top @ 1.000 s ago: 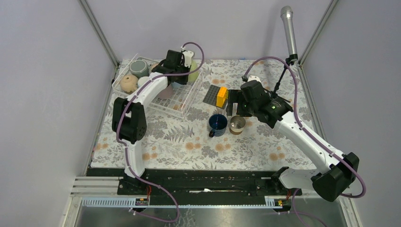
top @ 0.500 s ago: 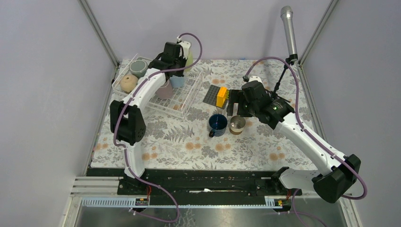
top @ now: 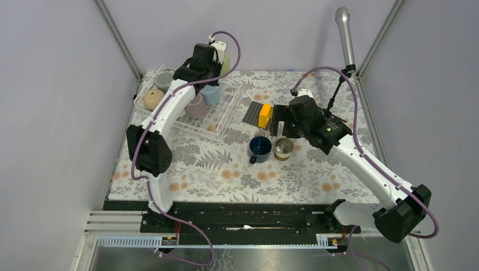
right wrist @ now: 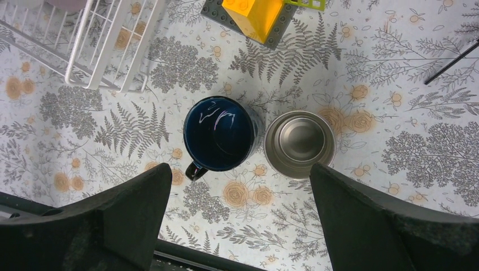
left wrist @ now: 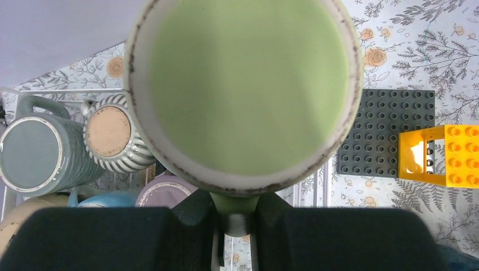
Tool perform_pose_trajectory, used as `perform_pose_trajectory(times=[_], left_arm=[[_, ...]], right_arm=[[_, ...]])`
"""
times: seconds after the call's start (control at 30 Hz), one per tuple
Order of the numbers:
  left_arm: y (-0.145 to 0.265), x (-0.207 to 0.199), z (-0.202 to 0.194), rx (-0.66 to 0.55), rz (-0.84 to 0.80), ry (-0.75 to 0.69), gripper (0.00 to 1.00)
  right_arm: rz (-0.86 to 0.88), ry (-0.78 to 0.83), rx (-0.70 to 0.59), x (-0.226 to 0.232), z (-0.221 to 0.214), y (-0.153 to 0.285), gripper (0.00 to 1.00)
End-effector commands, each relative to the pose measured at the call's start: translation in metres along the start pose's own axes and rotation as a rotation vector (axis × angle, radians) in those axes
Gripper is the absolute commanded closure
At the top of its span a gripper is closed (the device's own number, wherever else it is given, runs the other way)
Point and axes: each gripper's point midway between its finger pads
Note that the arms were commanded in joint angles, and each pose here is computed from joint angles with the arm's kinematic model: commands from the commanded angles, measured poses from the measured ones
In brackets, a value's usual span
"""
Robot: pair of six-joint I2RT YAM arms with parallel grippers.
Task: Unload the cups from the dish rack
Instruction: Place the cup at the center of the board.
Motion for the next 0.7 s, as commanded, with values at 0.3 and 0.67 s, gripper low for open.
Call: perform_pose_trajectory(times=[0.3,0.67], left_arm=[[0.075,-0.012,0.082,-0.241,-0.019,0.083,1.0],[0.109,-0.06,0.08,-0.232,-0.163,0.157,1.0]], right_arm=[[0.284,-0.149,-0.209,0.033,0.059,0.026,0.01],[0.494,-0.257,-0.392,0.034,0.097,0.059,0.0]])
Point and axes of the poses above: each gripper's point midway between its finger pads, its own y axis back along the fingers, its own x axis along the line the jaws close on, z = x × y, and after that the axes turned 4 degrees about y, right-handed
